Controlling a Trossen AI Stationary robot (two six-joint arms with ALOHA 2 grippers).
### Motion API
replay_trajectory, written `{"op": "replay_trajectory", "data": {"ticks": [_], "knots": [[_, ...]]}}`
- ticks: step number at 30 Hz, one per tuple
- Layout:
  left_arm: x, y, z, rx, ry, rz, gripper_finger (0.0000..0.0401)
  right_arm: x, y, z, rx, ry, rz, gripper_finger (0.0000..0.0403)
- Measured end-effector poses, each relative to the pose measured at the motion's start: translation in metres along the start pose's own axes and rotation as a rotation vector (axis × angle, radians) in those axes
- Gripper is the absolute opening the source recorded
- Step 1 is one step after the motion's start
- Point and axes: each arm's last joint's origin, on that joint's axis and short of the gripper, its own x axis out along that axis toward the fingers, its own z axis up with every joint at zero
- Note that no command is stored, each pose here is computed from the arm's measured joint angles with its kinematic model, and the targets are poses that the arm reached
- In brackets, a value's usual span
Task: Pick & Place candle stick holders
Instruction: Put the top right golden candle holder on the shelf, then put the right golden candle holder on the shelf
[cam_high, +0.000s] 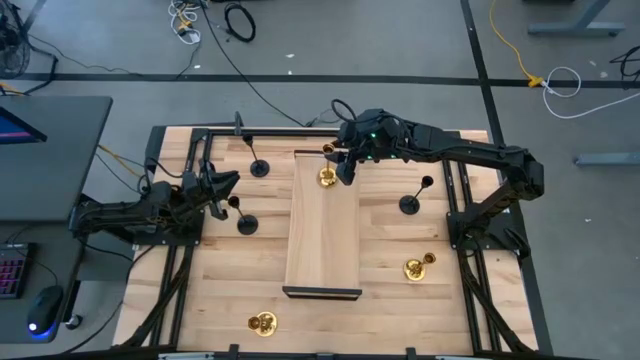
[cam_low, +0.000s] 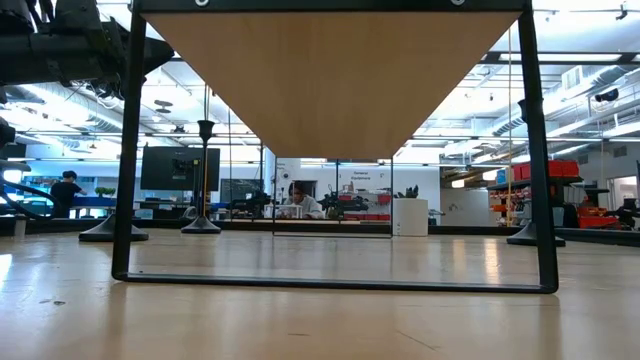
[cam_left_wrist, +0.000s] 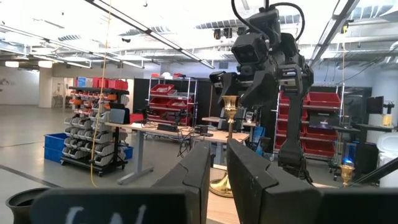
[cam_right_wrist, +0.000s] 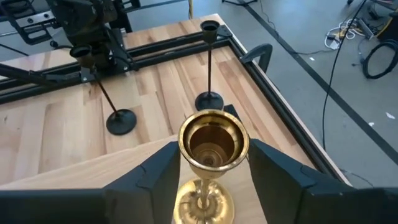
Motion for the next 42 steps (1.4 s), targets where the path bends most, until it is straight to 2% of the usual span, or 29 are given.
{"op": "replay_trajectory", "data": {"ticks": [10,16,26,33,42], "knots": [[0.000,0.000,0.000,0.000,0.000,0.000,0.0055,-0.003,-0.001,0.000,-0.016,0.003,-0.017,0.0225],[0.000,0.000,0.000,0.000,0.000,0.000,0.0055,-0.010,-0.003,-0.004,-0.028,0.043,-0.082,0.0229],[0.000,0.000,0.000,0.001,0.004,0.007,0.0055,-0.034,-0.001,-0.010,-0.014,0.114,-0.078,0.0229],[0.000,0.000,-0.001,0.002,0.005,0.008,0.0055,-0.071,0.003,-0.030,0.023,0.301,-0.147,0.0229],[0.000,0.000,-0.001,0.001,0.004,0.008,0.0055,-0.141,0.014,-0.055,0.150,0.387,-0.277,0.0229]]}}
